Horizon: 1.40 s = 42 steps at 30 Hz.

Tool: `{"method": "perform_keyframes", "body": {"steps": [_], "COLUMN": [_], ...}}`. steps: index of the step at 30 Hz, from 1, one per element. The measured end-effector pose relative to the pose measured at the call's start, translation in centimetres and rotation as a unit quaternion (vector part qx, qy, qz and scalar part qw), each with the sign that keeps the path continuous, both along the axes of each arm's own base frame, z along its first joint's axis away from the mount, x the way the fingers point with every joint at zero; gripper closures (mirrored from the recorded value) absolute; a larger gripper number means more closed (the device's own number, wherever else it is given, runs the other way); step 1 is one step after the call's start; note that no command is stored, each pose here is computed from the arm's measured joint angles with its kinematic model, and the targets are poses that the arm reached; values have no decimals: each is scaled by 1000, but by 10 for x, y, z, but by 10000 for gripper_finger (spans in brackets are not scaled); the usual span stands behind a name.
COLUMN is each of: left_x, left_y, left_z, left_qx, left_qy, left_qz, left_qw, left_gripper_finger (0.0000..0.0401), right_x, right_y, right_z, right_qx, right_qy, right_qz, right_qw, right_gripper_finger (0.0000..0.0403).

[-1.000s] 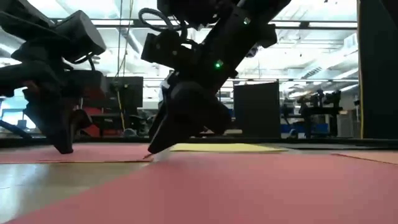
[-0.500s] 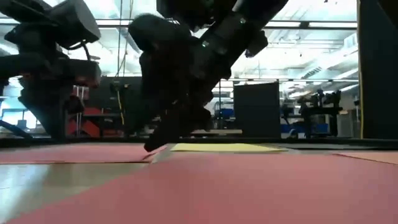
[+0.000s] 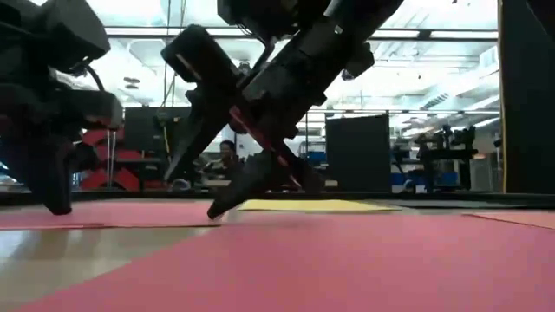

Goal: Organize paper
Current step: Stack the red paper on top of the red paper

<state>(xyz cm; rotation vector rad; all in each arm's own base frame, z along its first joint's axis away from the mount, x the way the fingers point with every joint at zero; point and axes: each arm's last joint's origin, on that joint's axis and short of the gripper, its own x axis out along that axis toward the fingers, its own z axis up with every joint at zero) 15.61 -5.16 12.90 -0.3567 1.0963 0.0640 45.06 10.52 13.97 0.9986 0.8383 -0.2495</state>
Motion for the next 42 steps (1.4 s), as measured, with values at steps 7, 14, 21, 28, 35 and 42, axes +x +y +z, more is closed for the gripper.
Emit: {"method": "perform_keyframes", "body": {"steps": [7,14,21,28,35,42], "left_x": [-5,-7,-6,-7,-6,-6], "left_y": [2,2,2,2,2,2], "left_z": [-7,-9,-10,-10,-10,-10], "left_qx": [4,0,0,0,1,0], "left_qy": [6,9,6,7,7,5], "left_qz": [3,10,9,8,7,6], "left_qw": [1000,1000,1000,1000,1000,1000], "left_gripper_finger": [401,401,401,401,401,401], "right_x": [0,-2,-3,-7,-5,0], "right_y": [-1,0,-4,-5,-6,-8], "right_z": [-1,-2,-3,-7,-6,-2], "right_qx": [18,35,58,51,46,44], "right_qy": [9,26,40,67,58,27], "right_qz": [0,11,21,17,9,0], "right_qw": [1000,999,997,996,997,999], "right_gripper_finger": [214,216,218,219,219,219]}}
